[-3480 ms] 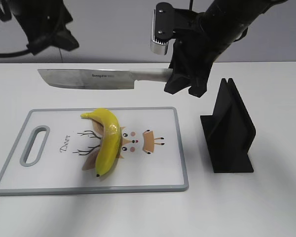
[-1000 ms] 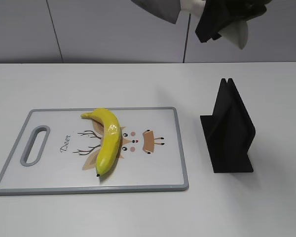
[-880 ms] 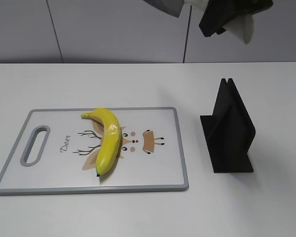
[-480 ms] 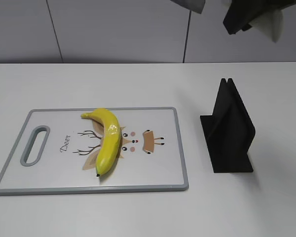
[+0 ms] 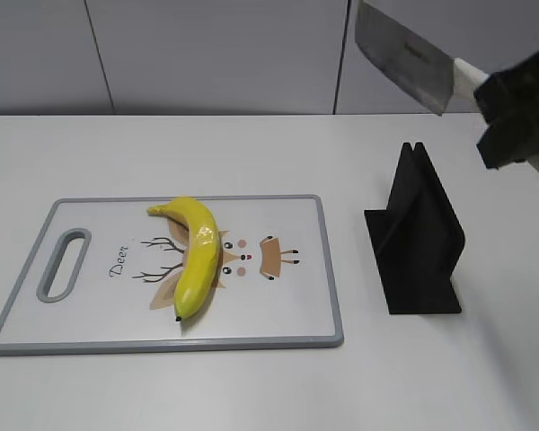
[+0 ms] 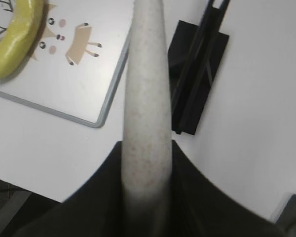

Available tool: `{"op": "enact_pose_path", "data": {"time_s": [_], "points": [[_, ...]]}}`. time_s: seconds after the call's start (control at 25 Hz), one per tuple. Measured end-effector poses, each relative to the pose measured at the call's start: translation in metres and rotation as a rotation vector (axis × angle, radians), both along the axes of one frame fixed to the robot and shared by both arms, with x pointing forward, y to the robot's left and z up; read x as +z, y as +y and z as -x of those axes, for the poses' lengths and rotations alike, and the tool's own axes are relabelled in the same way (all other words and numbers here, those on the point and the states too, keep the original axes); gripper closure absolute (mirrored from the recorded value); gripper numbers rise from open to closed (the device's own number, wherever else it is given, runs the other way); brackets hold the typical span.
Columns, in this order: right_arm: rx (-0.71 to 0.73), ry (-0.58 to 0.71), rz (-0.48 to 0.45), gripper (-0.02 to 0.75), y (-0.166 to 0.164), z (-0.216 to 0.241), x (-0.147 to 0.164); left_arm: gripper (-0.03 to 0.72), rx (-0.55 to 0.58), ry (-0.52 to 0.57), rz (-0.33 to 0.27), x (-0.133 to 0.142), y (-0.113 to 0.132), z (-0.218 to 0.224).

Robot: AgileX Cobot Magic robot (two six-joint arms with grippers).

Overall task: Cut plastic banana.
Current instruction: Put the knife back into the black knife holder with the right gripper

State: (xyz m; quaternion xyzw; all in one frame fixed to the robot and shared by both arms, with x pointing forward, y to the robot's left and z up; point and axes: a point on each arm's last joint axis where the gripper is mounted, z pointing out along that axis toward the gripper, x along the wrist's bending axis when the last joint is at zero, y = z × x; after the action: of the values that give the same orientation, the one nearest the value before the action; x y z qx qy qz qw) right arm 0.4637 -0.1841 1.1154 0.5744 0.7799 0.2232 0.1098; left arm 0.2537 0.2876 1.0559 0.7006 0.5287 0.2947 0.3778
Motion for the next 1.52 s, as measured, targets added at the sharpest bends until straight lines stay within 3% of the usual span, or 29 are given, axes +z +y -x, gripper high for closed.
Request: {"op": "enact_pose_path", "data": {"time_s": [0.32,0.6,1.04,1.52], "points": [[-0.134,-0.042,-0.081,0.576,-0.017,0.029,-0.031,0.208,0.0,0.0,-0.001,0.0,0.0,0.0],[-0.243,-0.031,-0.061,0.576,-0.027,0.035,-0.067,0.21,0.0,0.0,-0.001,0.0,0.0,0.0],[-0.258,-0.009,-0.08,0.575,-0.022,0.029,-0.088,0.211,0.001,0.0,-0.001,0.0,0.0,0.0],[-0.249,0.055,-0.033,0.576,-0.015,0.015,-0.111,0.211,0.001,0.0,-0.001,0.0,0.0,0.0]]}}
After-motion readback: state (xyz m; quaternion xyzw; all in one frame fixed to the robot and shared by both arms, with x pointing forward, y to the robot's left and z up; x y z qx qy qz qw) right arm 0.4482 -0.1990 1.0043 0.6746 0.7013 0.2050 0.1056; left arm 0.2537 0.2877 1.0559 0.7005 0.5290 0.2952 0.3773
